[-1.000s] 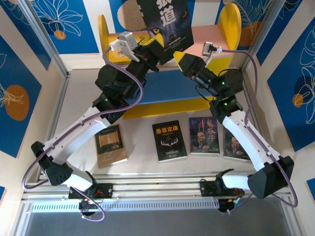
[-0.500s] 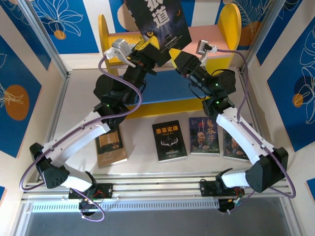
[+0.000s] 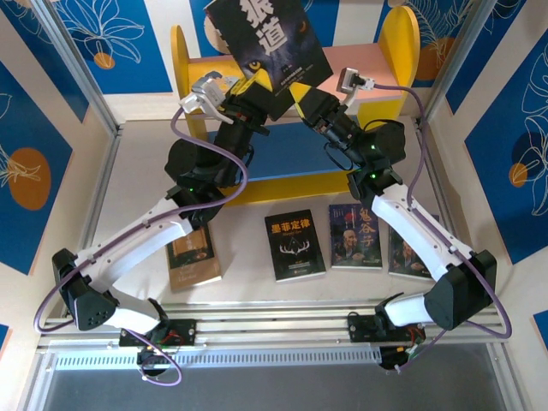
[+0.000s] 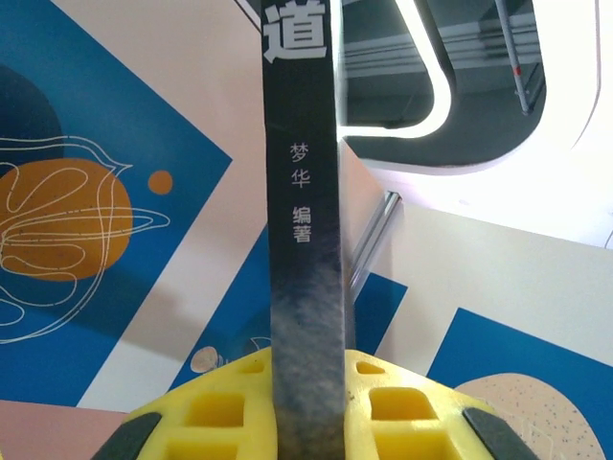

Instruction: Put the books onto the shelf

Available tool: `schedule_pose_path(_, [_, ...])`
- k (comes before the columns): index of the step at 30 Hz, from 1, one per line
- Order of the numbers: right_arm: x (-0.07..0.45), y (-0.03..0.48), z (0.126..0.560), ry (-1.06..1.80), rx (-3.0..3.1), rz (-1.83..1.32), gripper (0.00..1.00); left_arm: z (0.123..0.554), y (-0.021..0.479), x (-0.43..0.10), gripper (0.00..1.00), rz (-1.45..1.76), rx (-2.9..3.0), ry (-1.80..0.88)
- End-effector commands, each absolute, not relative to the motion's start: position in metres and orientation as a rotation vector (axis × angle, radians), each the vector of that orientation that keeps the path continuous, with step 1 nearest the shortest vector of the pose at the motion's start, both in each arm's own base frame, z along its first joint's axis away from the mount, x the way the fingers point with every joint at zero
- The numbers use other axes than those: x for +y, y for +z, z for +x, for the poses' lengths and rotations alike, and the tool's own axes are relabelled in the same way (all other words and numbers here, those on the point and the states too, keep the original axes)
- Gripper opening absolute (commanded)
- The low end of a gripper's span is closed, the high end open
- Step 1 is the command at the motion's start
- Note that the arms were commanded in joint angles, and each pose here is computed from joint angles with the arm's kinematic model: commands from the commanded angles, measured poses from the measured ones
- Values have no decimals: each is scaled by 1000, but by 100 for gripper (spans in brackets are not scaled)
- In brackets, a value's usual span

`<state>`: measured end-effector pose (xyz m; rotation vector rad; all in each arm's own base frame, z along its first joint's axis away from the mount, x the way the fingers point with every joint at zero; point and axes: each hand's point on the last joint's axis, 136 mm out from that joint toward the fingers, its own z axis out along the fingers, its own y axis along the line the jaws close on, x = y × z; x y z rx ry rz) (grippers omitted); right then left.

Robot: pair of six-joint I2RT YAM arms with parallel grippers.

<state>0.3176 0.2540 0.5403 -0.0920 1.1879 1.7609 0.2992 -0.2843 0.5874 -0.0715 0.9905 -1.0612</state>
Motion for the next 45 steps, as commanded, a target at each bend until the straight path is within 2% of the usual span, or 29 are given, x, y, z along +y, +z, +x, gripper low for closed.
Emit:
schedule_pose_path(1, [249, 559, 316, 1758, 1111, -86, 23, 273, 619, -264, 0, -97, 862, -1133])
schedule_pose_path(9, [249, 563, 312, 1750, 1102, -115, 5, 276, 613, -265, 0, -87, 901, -1096])
schedule_pose_path(13, [246, 566, 310, 1726, 1105, -126, 3, 277, 608, -266, 20, -61, 938, -1058])
schedule_pose_path(16, [243, 568, 310, 1710, 1103, -130, 1, 277, 597, -261, 39, -62, 983, -1028])
schedule_pose_path(19, [238, 572, 309, 1700, 1102, -144, 0, 276, 579, -255, 47, -68, 1057, -1008])
schedule_pose_path(24, [229, 576, 306, 1677, 1101, -173, 0, 275, 544, -241, 51, -68, 1227, -926])
schedule_pose_path(31, [213, 571, 300, 1586, 1163, -230, 0, 261, 489, -225, 62, 49, 1494, -781])
schedule_pose_path(34, [209, 568, 298, 1549, 1195, -238, 0, 249, 464, -223, 70, 117, 1597, -782])
schedule_pose_path(36, [210, 567, 295, 1533, 1215, -268, 0, 241, 450, -221, 71, 160, 1657, -779])
schedule_pose_path(41, [214, 559, 293, 1482, 1301, -345, 0, 219, 438, -210, 71, 317, 1785, -707])
schedule_pose_path(45, [216, 552, 289, 1460, 1346, -410, 0, 202, 437, -198, 80, 417, 1810, -670])
